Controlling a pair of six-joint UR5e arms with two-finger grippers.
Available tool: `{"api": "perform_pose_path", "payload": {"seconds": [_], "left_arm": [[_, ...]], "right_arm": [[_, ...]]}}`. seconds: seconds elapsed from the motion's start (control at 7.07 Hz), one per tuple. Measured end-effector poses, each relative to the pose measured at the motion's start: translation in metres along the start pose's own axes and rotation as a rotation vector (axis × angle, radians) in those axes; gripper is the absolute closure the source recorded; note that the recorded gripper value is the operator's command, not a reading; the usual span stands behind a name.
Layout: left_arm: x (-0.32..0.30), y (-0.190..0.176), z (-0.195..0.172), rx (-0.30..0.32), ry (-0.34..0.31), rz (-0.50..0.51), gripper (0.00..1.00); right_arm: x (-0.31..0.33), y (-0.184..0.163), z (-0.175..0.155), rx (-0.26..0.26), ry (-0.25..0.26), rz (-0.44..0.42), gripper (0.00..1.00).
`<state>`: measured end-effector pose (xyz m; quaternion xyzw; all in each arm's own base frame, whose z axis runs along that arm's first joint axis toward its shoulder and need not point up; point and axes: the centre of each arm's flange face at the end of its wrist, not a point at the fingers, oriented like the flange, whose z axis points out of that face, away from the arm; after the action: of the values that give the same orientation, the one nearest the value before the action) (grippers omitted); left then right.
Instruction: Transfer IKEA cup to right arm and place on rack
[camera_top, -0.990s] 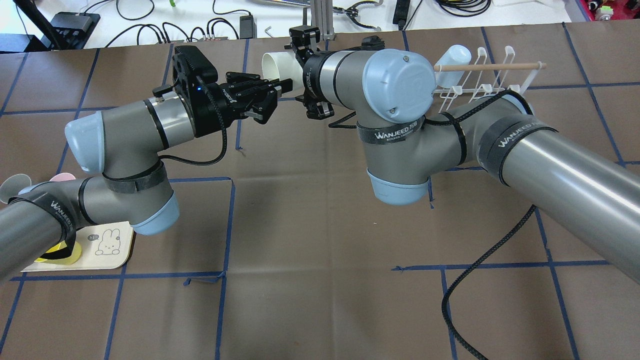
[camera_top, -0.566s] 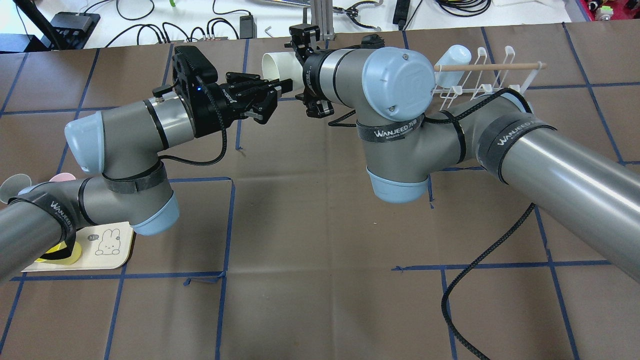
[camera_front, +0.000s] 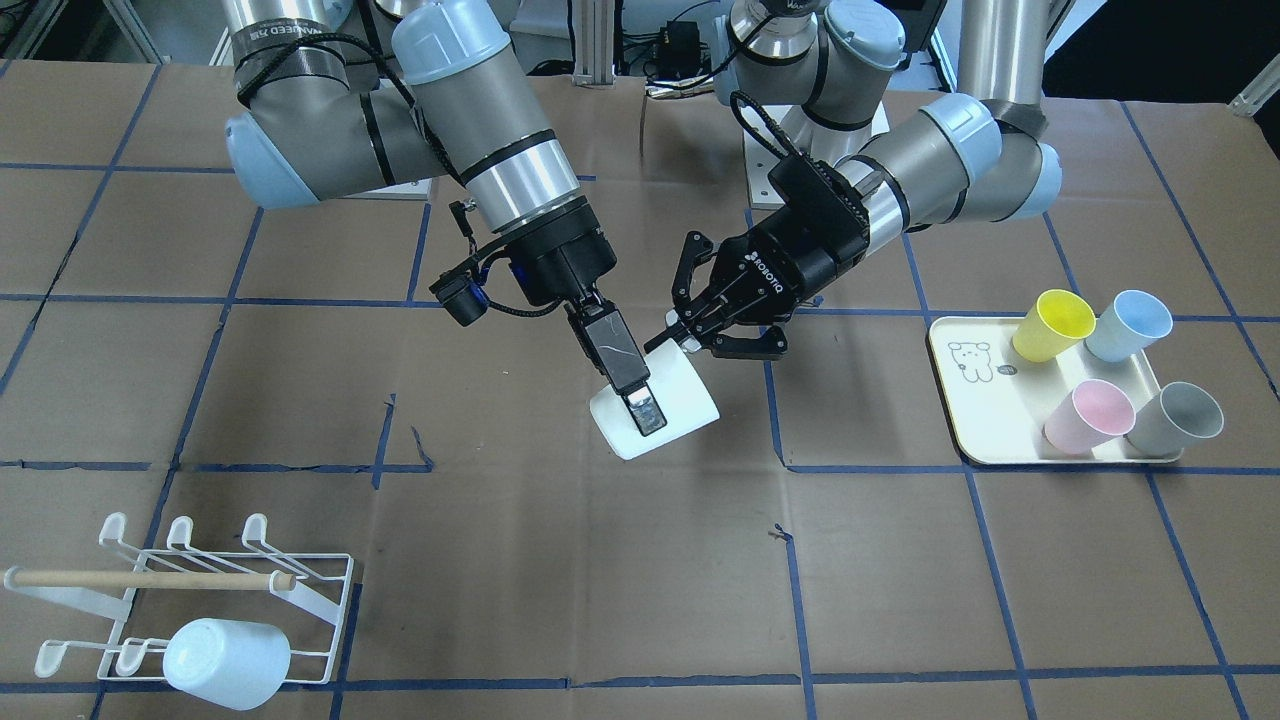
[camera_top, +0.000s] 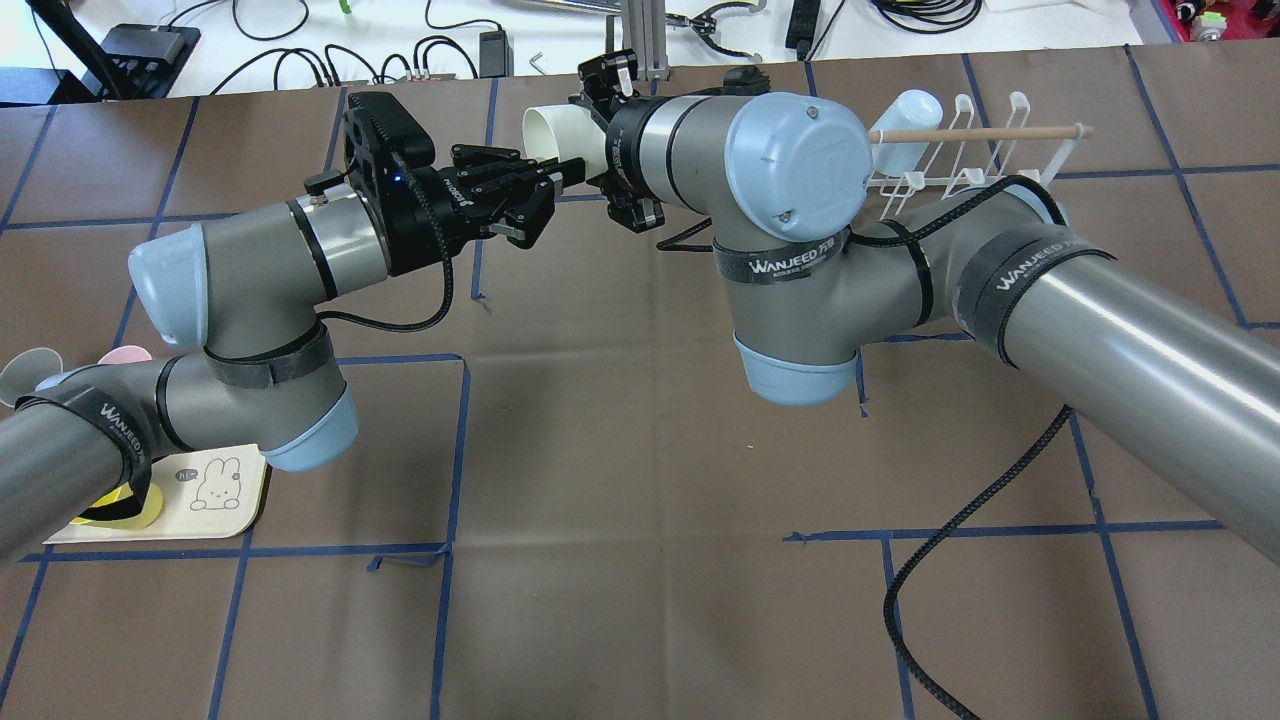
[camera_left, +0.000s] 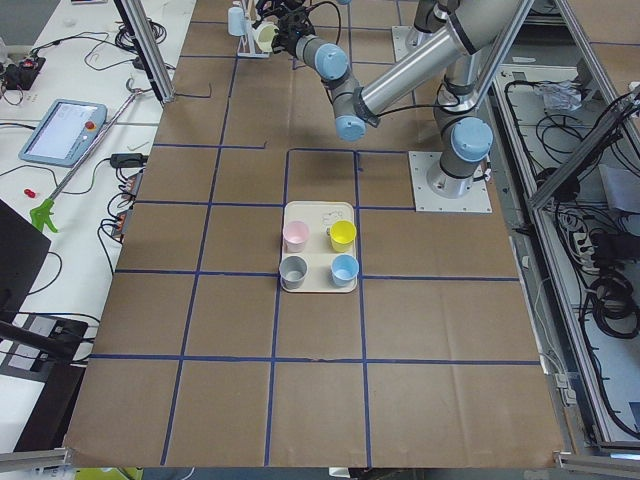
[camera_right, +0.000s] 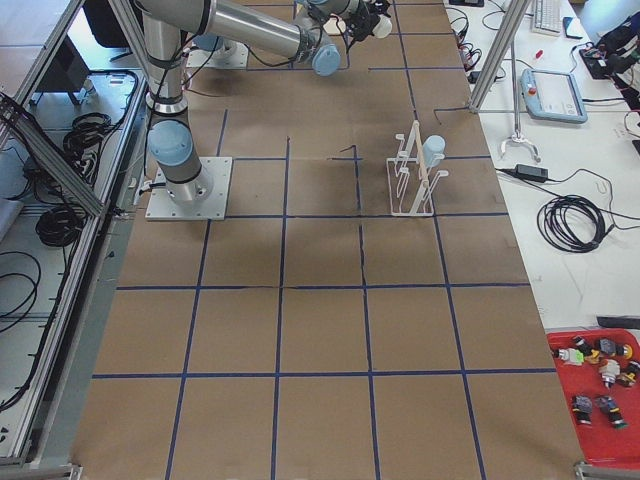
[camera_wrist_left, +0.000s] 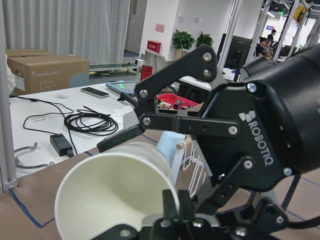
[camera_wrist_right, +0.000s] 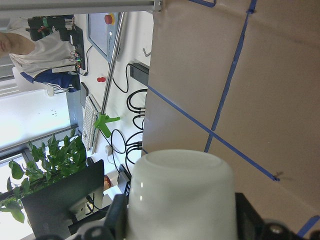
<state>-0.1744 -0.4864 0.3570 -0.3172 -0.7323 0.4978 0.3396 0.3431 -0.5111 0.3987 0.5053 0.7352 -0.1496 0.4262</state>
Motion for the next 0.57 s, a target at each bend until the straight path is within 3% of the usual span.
{"api": "perform_pose_path", "payload": {"seconds": [0.57], "left_arm": [[-0.0002,-0.0038,-0.0010,0.008,-0.011,0.007,0.47]], "right_arm": [[-0.0013,0.0002,-0.0025,0.005,-0.007,-0.003,0.61]]}}
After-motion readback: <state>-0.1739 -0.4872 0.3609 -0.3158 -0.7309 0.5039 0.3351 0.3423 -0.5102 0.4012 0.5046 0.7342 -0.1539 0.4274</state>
